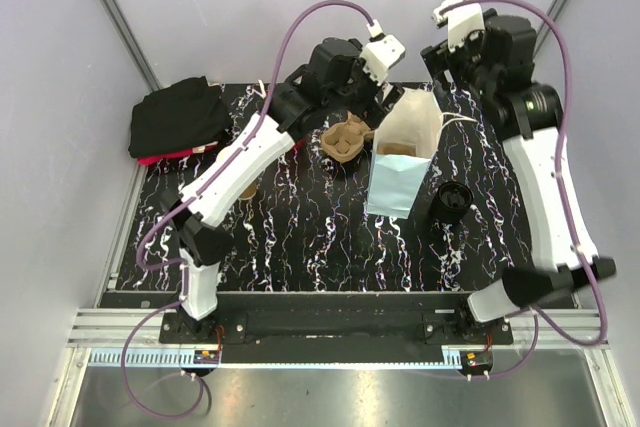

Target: Pack the takeout coffee

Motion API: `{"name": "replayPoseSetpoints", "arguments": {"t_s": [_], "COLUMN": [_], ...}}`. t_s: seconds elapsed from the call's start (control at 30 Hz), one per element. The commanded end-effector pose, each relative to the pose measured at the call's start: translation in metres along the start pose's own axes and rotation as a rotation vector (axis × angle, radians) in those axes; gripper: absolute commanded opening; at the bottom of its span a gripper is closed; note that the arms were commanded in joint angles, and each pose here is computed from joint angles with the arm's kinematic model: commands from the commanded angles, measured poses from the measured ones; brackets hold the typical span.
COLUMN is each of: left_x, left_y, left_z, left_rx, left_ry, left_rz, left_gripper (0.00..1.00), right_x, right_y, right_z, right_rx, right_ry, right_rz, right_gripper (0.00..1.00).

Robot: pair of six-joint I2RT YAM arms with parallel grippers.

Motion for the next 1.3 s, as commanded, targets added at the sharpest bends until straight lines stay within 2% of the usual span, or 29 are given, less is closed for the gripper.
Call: {"name": "replayPoseSetpoints", "arguments": {"t_s": [0.0,0.2,0.4,0.53,0.87,1.07,1.17,1.2,1.27], "left_x": [-0.085,-0.137,-0.181,-0.198,-0.197,-0.198,-0.198,-0.198,-0.198], "left_y": [0.019,0.032,0.056,0.068,0.068,0.068,0.068,0.068,0.069], "left_z": [0.052,0.032,0.019,0.011,-0.016,-0.017,-0.017,-0.018,-0.018], "left_rx": [0.031,0.075,0.099,0.099,0.102,0.091,0.087,0.087,0.085], "left_ry": [-0.133,-0.040,-0.011,0.004,0.077,0.074,0.074,0.077,0.075], "left_rz": [0.117,0.226,0.329,0.362,0.358,0.353,0.355,0.354,0.354], "left_gripper": [0.99,0.99,0.99,0.99,0.99,0.99,0.99,0.99,0.99], "right_x": [0.055,0.090,0.102,0.111,0.137,0.151,0.154,0.155,0.156], "right_y": [0.007,0.024,0.044,0.049,0.070,0.071,0.071,0.070,0.068], "right_z": [-0.034,-0.054,-0.061,-0.069,-0.092,-0.097,-0.098,-0.099,-0.098], "right_rx": [0.021,0.025,0.006,-0.019,-0.061,-0.050,-0.047,-0.043,-0.041], "right_ry": [0.140,0.180,0.205,0.221,0.287,0.296,0.299,0.304,0.304], "right_rz": [0.127,0.405,0.576,0.601,0.641,0.611,0.598,0.593,0.574], "right_gripper": [0.90,0.88,0.86,0.85,0.80,0.68,0.54,0.45,0.34]}}
Point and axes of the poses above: each gripper's point midway between its finger pads, its own x axis out along the fingers, its own y axis along the line the jaws close on, z = x × y, the point moved 4 cm from there along -x, back along the fingers, and after that the axes turned 1 degree about -x, right-handed, at the moved point
